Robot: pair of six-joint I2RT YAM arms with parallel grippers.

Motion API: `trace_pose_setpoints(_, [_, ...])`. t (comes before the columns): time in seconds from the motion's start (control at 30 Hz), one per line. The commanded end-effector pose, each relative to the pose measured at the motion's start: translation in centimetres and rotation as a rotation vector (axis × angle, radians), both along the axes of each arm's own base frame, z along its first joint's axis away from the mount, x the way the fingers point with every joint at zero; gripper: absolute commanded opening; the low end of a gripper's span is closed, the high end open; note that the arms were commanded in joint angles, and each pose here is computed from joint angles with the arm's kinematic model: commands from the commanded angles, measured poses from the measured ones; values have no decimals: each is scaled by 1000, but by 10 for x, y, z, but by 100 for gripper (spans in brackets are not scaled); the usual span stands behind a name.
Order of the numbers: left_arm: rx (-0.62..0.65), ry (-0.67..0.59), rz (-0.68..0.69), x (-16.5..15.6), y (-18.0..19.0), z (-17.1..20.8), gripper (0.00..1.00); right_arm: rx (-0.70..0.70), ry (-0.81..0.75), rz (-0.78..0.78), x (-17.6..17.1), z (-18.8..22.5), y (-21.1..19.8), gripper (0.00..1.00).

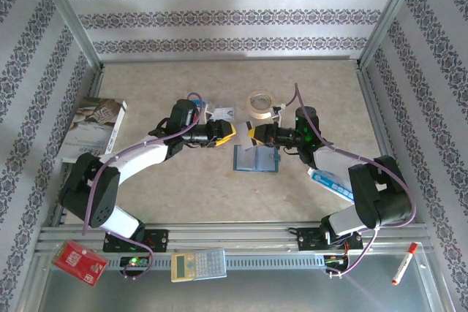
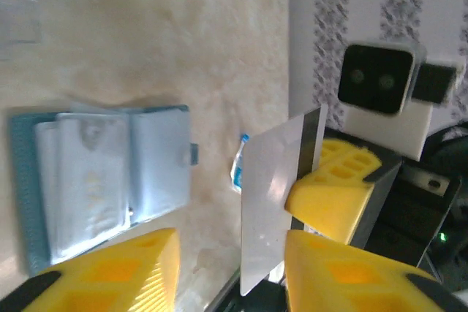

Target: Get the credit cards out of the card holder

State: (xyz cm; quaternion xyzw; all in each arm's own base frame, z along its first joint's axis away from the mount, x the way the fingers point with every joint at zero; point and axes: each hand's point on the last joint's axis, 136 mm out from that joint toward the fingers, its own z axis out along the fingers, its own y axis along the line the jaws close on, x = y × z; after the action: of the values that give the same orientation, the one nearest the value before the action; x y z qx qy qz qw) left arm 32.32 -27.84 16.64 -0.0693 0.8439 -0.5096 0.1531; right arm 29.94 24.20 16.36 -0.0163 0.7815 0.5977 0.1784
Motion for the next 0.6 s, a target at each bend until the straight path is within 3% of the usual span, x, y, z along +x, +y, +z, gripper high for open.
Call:
trace_pose_setpoints(0.0, [129,-70,24,6,19,5,56,-30,-94,4,6,10,0,0])
trace_pose_setpoints(0.17, [-67,-110,58,16,3,35,63,55,-45,-51,22,31,4,0])
trace_pose_setpoints(0.3, [-99,-104,106,19,-4,35,65,122,10,-99,32,46,6,0])
trace_pose_setpoints(0.57, [-208,-92,86,19,-24,45,54,213,59,-124,37,65,12,0])
